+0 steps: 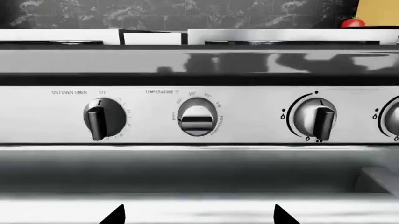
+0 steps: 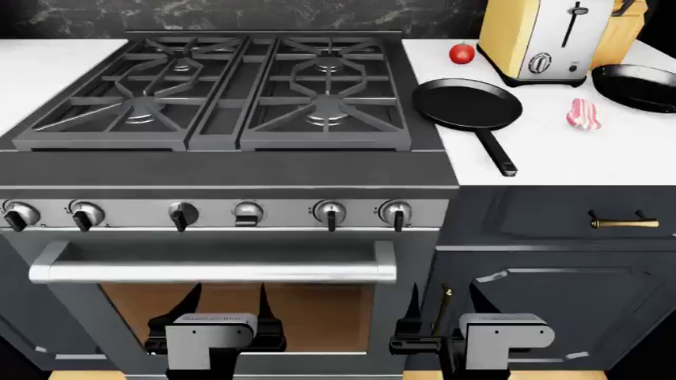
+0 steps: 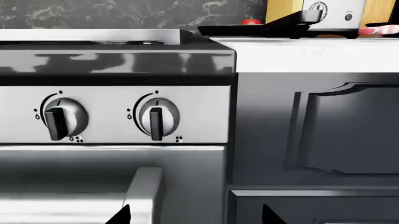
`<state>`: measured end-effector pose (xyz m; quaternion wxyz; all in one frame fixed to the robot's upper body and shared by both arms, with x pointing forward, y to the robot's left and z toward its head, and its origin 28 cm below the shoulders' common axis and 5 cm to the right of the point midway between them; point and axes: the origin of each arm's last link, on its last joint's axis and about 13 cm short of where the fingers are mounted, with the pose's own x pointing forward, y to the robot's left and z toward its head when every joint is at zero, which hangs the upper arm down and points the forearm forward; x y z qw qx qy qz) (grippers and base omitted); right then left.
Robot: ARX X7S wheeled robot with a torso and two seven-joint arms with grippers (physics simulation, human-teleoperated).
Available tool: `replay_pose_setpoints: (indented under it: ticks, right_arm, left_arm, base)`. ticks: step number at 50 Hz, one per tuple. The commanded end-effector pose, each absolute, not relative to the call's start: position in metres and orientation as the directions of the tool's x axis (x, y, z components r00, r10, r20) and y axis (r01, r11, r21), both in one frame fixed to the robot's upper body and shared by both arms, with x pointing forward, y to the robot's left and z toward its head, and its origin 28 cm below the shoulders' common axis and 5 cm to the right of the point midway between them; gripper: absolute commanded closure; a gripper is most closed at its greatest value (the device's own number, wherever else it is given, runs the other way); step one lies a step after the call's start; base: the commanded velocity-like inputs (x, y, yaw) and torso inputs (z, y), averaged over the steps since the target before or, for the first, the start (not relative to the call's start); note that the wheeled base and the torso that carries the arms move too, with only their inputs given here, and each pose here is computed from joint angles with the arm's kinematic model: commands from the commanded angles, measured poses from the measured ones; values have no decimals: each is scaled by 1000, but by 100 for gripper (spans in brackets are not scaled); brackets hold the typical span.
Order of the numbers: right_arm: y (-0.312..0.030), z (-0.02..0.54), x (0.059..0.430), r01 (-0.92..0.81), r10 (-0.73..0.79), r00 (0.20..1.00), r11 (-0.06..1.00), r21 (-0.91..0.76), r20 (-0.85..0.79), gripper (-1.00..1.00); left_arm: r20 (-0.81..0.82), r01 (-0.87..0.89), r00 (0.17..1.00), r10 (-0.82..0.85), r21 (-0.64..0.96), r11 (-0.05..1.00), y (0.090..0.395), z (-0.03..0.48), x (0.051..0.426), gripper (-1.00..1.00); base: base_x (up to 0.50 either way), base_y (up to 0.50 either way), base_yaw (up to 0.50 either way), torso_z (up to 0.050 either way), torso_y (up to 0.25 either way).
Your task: Place both pans onto different burners. Then place the tomato and the bacon on different pans.
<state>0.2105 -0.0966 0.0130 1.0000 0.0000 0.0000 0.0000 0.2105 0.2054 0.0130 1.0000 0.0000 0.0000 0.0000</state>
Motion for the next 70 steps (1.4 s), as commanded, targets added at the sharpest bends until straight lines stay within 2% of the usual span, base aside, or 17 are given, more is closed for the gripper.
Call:
replay_pose_setpoints:
  ticks: [1,23,70]
  right_arm:
    - [-96,13,211,-1,1,1000,1000,3,1,-100]
    - [-96,14,212,-10,10,1000,1000,-8,-8,-100]
    - [-96,14,212,-24,24,1000,1000,-13,-16,-100]
  left_arm:
    - [-1,-1,1000,1,2,1000,205,13,210,-100]
    - [-11,-1,1000,1,5,1000,205,13,210,-100]
    - [-16,3,1000,-3,9,1000,205,12,210,-100]
  base:
    - [0,0,0,0,0]
    - [0,-6,0,0,0]
    - [0,-213,0,0,0]
